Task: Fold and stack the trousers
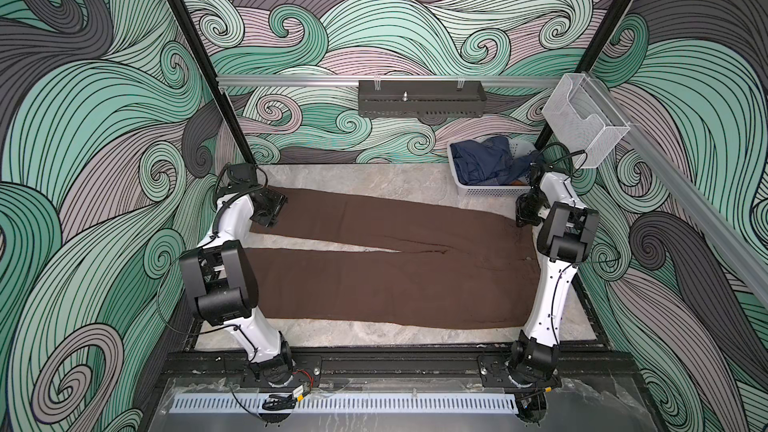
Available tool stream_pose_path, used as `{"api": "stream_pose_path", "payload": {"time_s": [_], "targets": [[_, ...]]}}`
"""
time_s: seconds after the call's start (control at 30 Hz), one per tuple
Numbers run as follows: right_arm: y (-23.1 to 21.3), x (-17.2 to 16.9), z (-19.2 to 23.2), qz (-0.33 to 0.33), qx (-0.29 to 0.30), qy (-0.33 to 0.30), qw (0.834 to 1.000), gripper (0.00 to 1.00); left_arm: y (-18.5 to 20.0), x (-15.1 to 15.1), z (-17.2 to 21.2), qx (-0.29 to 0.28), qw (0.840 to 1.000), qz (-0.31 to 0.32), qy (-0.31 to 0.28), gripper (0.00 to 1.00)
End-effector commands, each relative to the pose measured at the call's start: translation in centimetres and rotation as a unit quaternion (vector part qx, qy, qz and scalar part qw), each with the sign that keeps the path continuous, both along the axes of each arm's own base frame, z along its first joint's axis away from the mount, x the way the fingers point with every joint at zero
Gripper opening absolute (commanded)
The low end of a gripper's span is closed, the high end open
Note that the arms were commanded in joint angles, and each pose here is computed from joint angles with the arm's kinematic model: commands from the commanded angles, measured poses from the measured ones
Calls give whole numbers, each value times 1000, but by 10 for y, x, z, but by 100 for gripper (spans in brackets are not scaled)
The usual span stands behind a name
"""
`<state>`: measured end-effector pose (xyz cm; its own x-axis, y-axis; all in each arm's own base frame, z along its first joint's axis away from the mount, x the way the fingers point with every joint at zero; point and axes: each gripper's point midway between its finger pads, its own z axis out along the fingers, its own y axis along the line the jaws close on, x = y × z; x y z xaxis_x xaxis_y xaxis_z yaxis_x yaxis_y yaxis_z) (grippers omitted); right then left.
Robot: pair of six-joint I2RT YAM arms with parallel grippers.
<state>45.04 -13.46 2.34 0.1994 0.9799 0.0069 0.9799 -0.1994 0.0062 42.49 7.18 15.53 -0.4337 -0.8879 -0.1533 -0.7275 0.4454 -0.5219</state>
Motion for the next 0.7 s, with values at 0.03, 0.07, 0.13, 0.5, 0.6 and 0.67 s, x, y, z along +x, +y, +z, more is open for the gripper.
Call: {"api": "stream_pose_path", "payload": {"time_s": [0.03,0.07,0.13,0.5,0.6,0.67], "targets": [[13,-3,54,26,6,-68,997,0,8,12,8,5,1000,-5,5,65],[17,-6,61,32,7,-79,996,0,7,17,8,1,1000,-8,5,65],[25,-16,68,40,9,-92,995,0,7,28,8,-9,1000,-15,2,65],[56,-79,54,71,31,-109,991,0,26,98,-3,-51,998,-30,-5,66],[60,-89,53,82,32,-111,990,0,34,116,-7,-49,998,-31,-4,66],[61,-95,53,89,29,-114,989,0,41,130,-10,-39,999,-32,-10,67]]}}
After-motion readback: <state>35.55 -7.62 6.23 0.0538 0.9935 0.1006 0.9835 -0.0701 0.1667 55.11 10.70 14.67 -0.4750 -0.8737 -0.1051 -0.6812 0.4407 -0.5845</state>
